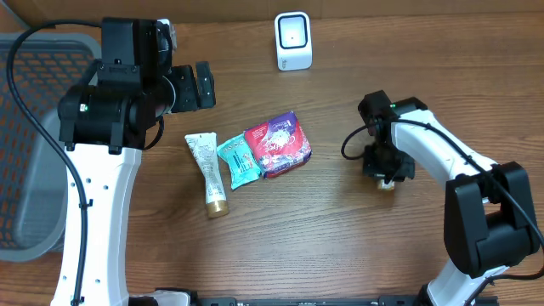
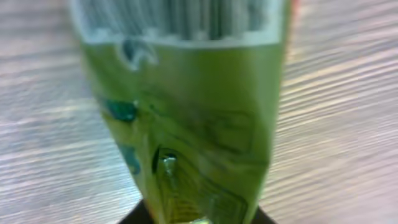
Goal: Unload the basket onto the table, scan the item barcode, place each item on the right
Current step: 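Lift the green-tea carton with the right gripper toward the scanner, then hold the carton's barcode in front of the white scanner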
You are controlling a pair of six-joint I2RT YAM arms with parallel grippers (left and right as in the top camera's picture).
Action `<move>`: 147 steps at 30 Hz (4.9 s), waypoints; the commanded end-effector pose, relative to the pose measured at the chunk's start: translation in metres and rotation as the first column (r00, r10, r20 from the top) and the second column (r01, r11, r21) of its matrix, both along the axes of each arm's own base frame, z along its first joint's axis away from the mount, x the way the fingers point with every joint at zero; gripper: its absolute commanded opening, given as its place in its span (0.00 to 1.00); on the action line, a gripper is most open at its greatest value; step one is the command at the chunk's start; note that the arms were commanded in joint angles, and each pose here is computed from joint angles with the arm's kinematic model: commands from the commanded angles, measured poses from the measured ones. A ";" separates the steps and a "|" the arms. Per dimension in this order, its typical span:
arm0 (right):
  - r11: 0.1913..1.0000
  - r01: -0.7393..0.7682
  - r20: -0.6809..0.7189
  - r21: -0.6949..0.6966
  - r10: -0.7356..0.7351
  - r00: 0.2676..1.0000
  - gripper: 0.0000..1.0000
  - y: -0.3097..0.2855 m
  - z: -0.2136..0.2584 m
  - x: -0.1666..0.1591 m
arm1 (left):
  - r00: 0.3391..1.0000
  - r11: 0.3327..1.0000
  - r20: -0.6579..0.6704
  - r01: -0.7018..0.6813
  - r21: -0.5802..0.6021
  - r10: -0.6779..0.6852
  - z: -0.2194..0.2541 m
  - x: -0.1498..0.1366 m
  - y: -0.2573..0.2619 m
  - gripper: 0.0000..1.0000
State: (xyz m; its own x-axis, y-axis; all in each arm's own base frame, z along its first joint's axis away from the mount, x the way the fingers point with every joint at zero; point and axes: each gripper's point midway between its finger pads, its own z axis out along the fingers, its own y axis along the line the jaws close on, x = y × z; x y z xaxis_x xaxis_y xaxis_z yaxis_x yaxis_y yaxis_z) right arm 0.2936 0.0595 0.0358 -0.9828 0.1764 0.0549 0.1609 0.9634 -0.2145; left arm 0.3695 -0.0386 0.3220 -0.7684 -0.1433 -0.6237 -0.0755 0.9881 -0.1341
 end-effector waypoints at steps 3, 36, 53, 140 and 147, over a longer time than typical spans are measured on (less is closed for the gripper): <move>0.982 0.027 0.158 -0.187 0.003 0.987 0.06 -0.013 0.024 0.027 | 1.000 1.000 0.009 0.015 0.002 -0.015 0.003 0.002 -0.002 0.99; 0.961 -0.236 -0.011 -0.146 0.237 0.972 0.66 0.074 -0.032 -0.009 | 1.000 1.000 0.009 0.015 0.002 -0.015 0.003 0.002 -0.002 0.99; 0.961 0.227 0.124 0.159 -0.247 0.961 0.90 0.054 0.057 0.021 | 1.000 1.000 0.009 0.015 0.002 -0.015 0.003 0.002 -0.002 0.99; 0.895 -0.434 0.728 -0.102 0.365 0.581 0.13 0.107 0.262 0.171 | 1.000 1.000 0.009 0.015 0.002 -0.015 0.003 0.002 -0.002 0.99; 0.865 -0.371 0.724 -0.336 0.490 0.485 0.04 0.105 0.243 0.233 | 1.000 1.000 0.009 0.015 0.002 -0.015 0.003 0.002 -0.002 0.99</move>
State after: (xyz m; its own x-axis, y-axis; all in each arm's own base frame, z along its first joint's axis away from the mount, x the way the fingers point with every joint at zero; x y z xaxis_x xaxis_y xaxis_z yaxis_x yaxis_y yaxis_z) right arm 0.5026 0.1854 0.2827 -0.6222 -0.2435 -0.7440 -0.1881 0.9691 -0.1598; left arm 0.3694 -0.0386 0.3219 -0.7687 -0.1433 -0.6234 -0.0755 0.9881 -0.1340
